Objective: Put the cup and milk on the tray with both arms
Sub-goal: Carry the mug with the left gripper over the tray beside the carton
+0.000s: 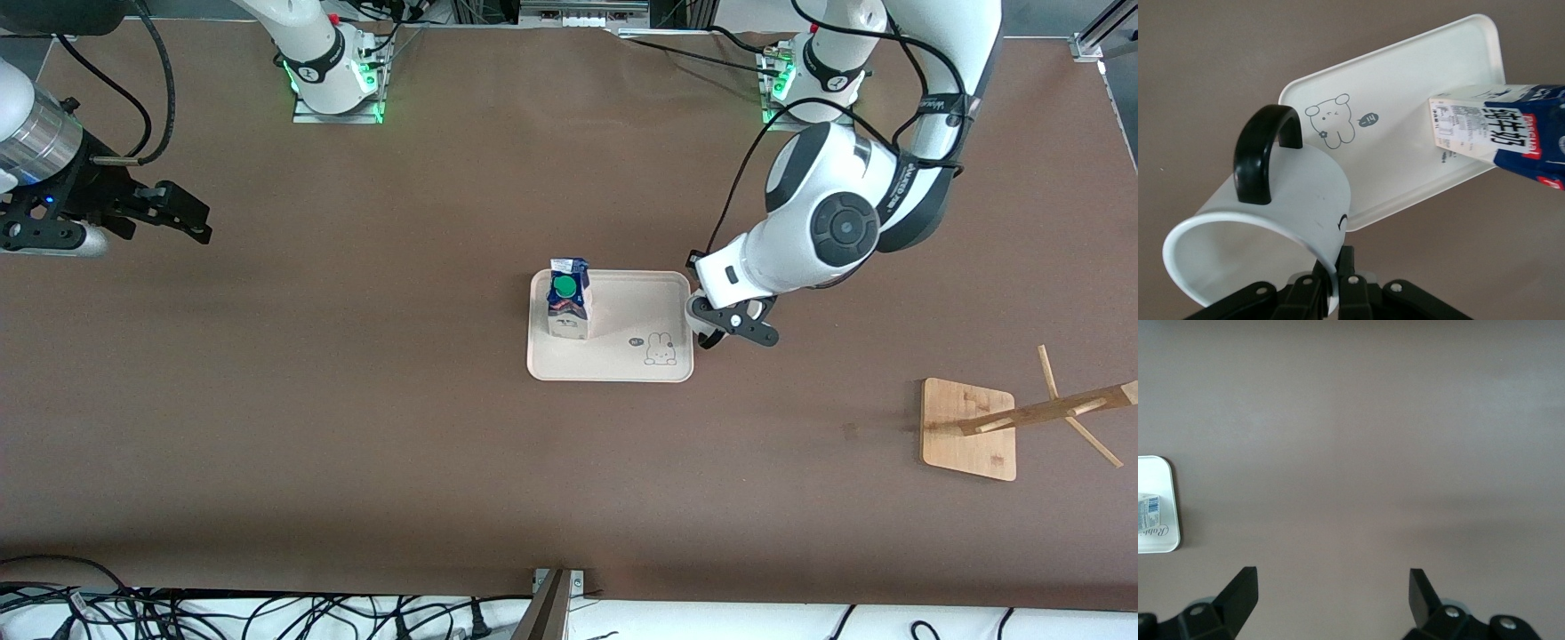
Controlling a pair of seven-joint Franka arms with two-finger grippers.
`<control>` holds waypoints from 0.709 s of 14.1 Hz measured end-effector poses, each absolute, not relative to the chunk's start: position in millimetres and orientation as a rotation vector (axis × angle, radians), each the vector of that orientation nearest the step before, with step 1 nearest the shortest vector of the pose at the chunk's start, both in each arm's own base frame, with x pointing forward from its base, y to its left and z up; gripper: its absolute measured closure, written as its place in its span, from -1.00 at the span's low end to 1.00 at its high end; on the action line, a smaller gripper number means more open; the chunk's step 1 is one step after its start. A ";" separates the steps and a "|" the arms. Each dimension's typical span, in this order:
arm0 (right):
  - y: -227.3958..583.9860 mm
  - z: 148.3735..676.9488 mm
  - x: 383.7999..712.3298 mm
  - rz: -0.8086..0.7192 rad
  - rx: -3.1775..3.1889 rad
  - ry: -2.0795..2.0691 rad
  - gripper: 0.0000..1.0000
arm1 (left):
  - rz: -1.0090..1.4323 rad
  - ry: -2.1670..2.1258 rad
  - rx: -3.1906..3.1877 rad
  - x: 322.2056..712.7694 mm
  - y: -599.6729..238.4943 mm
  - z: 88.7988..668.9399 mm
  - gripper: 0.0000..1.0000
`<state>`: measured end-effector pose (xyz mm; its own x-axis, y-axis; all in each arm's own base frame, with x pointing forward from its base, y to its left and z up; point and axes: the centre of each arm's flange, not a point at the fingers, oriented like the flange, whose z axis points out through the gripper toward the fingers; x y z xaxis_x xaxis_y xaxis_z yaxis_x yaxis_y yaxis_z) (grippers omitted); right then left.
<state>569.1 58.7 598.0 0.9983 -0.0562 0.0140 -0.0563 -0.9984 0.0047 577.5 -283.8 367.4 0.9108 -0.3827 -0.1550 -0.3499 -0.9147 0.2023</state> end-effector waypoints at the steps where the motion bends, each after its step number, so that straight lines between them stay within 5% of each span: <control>1: 58.6 597.8 569.2 0.021 3.135 -0.089 -1.00 | -0.293 -0.574 2.915 575.9 -293.0 363.5 0.85; 10: 58.1 596.7 569.8 0.018 3.135 -0.090 -1.00 | -0.403 -0.405 2.949 563.5 -350.5 322.0 0.85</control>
